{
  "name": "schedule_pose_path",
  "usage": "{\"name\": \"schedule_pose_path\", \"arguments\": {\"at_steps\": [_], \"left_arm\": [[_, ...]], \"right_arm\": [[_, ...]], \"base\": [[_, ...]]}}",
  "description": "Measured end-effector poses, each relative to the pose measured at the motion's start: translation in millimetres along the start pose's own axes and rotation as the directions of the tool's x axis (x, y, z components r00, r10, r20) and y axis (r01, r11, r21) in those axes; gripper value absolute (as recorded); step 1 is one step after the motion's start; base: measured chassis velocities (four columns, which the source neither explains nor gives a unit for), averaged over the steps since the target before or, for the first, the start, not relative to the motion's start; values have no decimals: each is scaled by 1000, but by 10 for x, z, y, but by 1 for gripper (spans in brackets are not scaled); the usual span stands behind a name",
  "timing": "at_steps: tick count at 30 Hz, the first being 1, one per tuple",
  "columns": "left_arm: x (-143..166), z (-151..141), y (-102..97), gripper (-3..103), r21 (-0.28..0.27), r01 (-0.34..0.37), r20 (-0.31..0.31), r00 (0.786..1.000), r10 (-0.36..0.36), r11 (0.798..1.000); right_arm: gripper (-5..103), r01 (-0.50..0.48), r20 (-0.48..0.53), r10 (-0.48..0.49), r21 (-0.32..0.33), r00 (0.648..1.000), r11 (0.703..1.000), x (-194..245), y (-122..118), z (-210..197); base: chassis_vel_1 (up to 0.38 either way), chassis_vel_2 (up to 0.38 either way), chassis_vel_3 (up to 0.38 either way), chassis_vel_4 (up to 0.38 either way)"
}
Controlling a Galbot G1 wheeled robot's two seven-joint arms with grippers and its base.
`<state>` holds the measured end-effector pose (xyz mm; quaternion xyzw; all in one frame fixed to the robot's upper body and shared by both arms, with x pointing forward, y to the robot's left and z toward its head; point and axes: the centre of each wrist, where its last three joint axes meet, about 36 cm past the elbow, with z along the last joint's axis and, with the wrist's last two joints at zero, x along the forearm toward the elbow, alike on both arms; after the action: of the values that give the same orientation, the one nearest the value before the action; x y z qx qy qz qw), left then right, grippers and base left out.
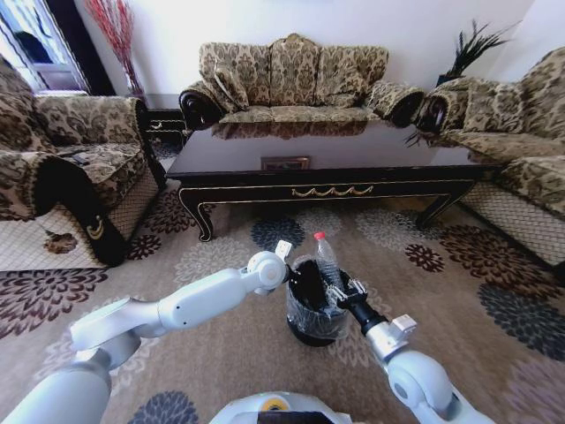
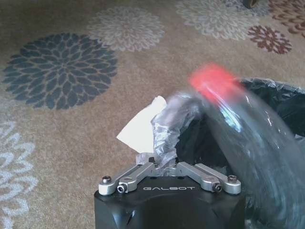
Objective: Move to the front of the table and pick up the trash from the floor, then place it into the trash bin.
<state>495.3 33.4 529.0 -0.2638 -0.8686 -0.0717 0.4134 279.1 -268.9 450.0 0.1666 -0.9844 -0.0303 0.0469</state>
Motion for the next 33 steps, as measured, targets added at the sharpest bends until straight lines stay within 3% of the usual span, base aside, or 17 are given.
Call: {"name": "schedule_pose_path", "arguments": {"at_steps": [1, 4, 11, 16, 18, 19, 22, 27, 30, 33], "left_arm": [[0, 0, 0, 3, 0, 0, 0, 1000, 0, 1000], [7, -15, 22, 3, 8, 2, 5, 1000, -2, 1000], [46, 64, 198, 3, 34, 34, 13, 999, -34, 999], [202, 206, 579, 3, 100, 92, 35, 995, -96, 991], [310, 313, 833, 3, 137, 128, 39, 990, -135, 982], [310, 313, 833, 3, 137, 128, 39, 990, -135, 982], [490, 653, 1273, 3, 188, 204, 24, 977, -212, 961], [685, 919, 1555, 3, 239, 249, 22, 965, -261, 939], [895, 1150, 1794, 3, 293, 288, 31, 950, -310, 912], [965, 1221, 1854, 3, 304, 297, 33, 946, -321, 905]], "right_arm": [[74, 0, 0, 0, 0, 1000, 1000, 0, 0, 0], [90, -7, -1, 7, 0, 1000, 1000, 10, -10, 1], [100, -42, 5, 42, -13, 999, 999, -9, -64, -46], [100, -130, 7, 131, -67, 991, 989, -117, -184, -146], [100, -181, 2, 181, -85, 983, 980, -215, -306, -158], [100, -181, 2, 181, -85, 983, 980, -215, -306, -158], [100, -255, -43, 253, -77, 967, 964, -370, -573, 28], [100, -298, -117, 291, -47, 949, 953, -479, -783, 390], [100, -308, -182, 301, -13, 936, 951, -621, -902, 743], [100, -312, -209, 304, -7, 929, 950, -706, -935, 892]], "base": [[0, 0, 0, 0], [0, 0, 0, 0], [0, 0, 0, 0], [0, 0, 0, 0], [0, 0, 0, 0], [0, 0, 0, 0], [0, 0, 0, 0], [0, 0, 0, 0], [0, 0, 0, 0], [0, 0, 0, 0]]}}
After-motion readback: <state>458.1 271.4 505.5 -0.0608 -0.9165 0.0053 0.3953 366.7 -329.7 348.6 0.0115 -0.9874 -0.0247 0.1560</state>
